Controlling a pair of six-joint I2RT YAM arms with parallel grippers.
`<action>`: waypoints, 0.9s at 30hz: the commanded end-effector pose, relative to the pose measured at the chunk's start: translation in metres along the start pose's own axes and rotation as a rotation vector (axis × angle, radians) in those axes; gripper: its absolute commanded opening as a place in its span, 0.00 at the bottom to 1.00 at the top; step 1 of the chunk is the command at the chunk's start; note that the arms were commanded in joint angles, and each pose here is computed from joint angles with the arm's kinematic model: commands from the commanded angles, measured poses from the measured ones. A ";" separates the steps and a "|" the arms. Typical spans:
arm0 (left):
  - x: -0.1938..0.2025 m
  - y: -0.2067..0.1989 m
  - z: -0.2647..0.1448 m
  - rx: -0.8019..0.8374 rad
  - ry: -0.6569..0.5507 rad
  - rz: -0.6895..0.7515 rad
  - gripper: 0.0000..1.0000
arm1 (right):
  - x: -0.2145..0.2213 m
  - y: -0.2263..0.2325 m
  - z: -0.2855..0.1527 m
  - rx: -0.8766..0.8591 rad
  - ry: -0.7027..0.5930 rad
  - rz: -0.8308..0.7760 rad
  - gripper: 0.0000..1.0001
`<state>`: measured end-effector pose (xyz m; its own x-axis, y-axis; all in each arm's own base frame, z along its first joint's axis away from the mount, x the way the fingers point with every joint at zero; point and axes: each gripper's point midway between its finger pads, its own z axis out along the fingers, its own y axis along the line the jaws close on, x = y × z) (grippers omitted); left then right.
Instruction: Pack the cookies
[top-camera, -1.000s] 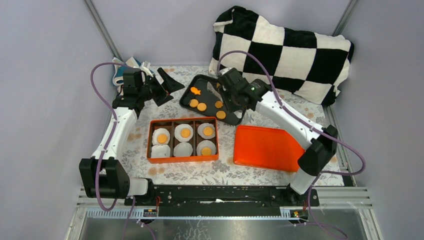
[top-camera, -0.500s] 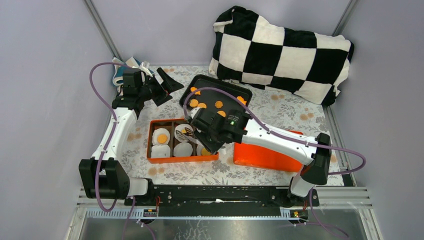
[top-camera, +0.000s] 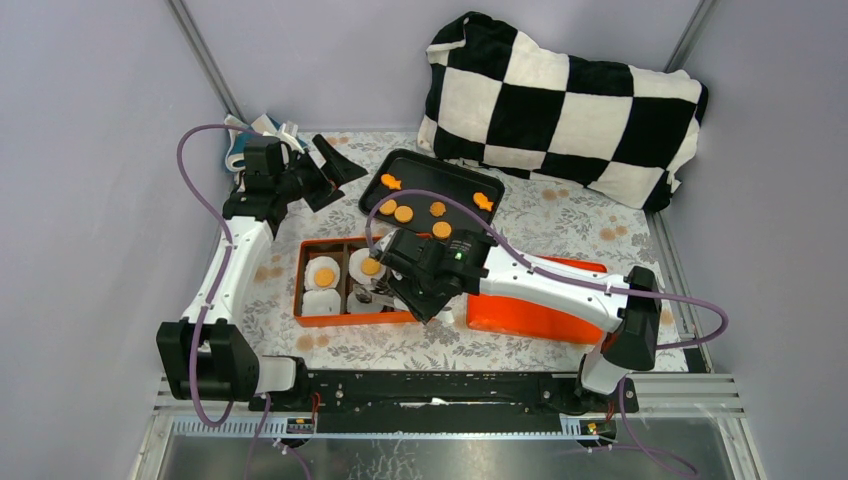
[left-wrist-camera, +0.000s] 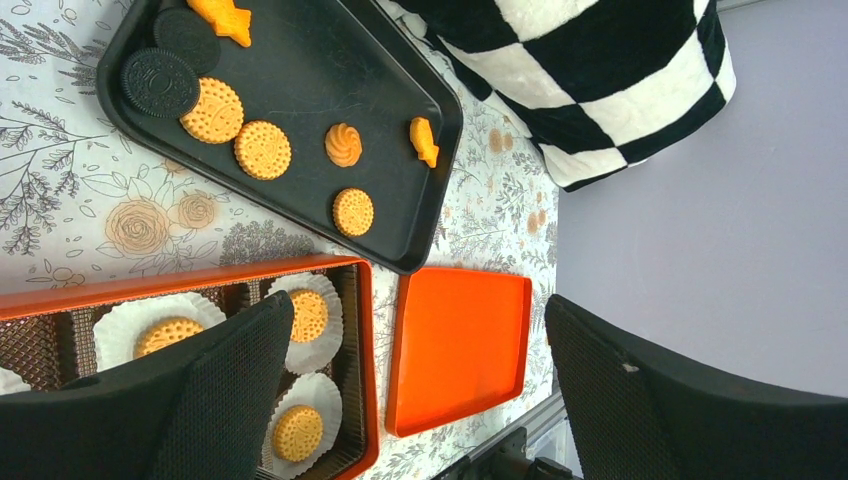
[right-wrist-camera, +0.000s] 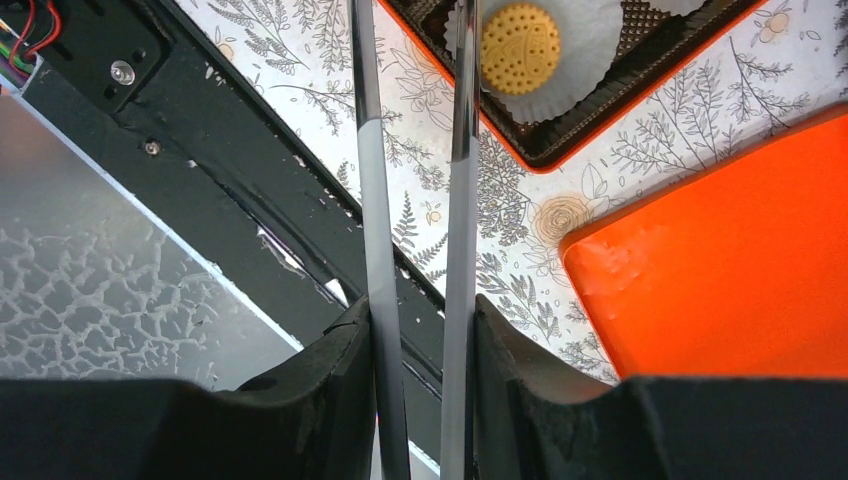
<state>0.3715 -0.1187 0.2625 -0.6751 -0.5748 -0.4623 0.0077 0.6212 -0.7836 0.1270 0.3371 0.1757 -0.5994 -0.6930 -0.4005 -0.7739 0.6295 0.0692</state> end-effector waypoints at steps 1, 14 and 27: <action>-0.012 -0.014 -0.008 0.028 -0.042 0.046 0.99 | -0.013 0.019 -0.005 -0.071 -0.039 -0.006 0.31; -0.012 -0.017 -0.010 0.041 -0.043 0.062 0.99 | -0.019 0.023 0.006 -0.080 -0.034 -0.024 0.47; -0.014 -0.023 -0.011 0.057 -0.046 0.066 0.99 | -0.050 -0.003 -0.026 0.062 -0.185 -0.012 0.41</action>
<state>0.3708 -0.1189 0.2647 -0.6732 -0.5733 -0.4669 0.0140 0.6215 -0.7833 0.1333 0.3559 0.1699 -0.5900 -0.6925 -0.4151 -0.7791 0.6233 0.0675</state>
